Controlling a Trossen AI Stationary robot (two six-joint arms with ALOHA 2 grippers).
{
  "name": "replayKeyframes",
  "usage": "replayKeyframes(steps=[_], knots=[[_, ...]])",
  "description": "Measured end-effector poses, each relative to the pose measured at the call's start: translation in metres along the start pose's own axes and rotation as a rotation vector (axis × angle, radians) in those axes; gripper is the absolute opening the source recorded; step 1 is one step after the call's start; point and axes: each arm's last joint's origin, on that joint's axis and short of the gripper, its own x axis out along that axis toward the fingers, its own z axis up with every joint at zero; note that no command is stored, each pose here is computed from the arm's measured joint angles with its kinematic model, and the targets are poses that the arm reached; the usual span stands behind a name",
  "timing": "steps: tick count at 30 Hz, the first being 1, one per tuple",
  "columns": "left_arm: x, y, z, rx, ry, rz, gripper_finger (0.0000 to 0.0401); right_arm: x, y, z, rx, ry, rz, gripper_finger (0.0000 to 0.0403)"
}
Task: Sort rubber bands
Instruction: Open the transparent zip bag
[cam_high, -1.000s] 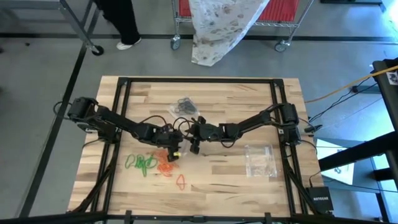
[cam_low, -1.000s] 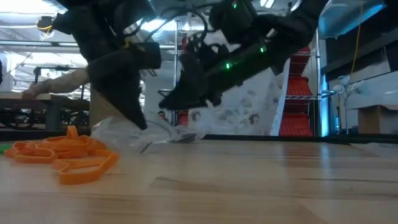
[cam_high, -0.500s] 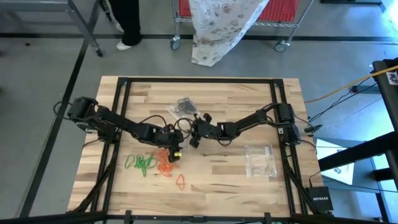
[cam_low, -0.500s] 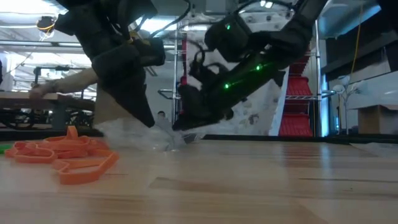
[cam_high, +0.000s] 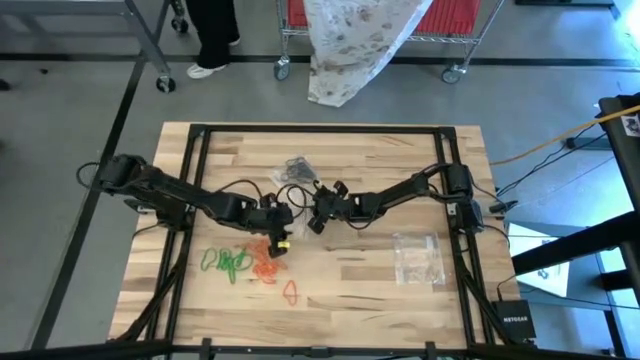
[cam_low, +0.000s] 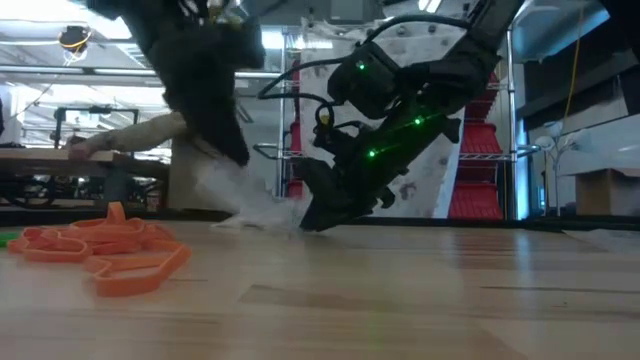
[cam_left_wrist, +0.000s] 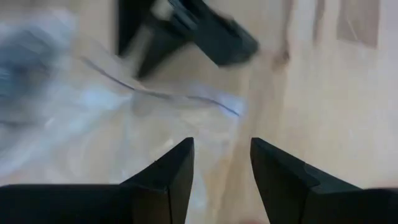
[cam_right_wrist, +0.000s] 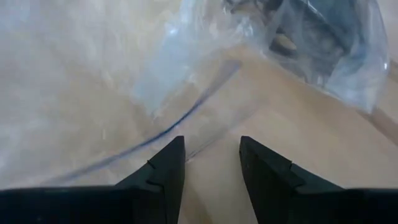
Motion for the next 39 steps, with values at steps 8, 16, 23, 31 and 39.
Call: replayKeyframes(steps=[8, 16, 23, 31, 39], knots=[[0.001, 0.013, 0.007, 0.018, -0.045, 0.122, 0.015, 0.0, 0.0, 0.001, 0.0, -0.01, 0.005, 0.0147], [0.03, 0.028, -0.007, -0.001, 0.071, 0.175, 0.015, 0.0, 0.001, 0.001, -0.005, -0.008, 0.008, 0.0147], [0.03, 0.022, -0.008, -0.024, 0.079, 0.11, 0.015, 0.0, 0.001, 0.001, -0.005, -0.005, 0.013, 0.0147], [0.003, 0.017, 0.002, -0.026, -0.01, 0.061, 0.015, 0.0, 0.001, 0.001, -0.01, -0.001, 0.026, 0.0147], [-0.016, 0.027, 0.013, -0.058, -0.091, 0.057, 0.015, -0.001, 0.002, 0.001, -0.036, -0.004, 0.032, 0.0147]])
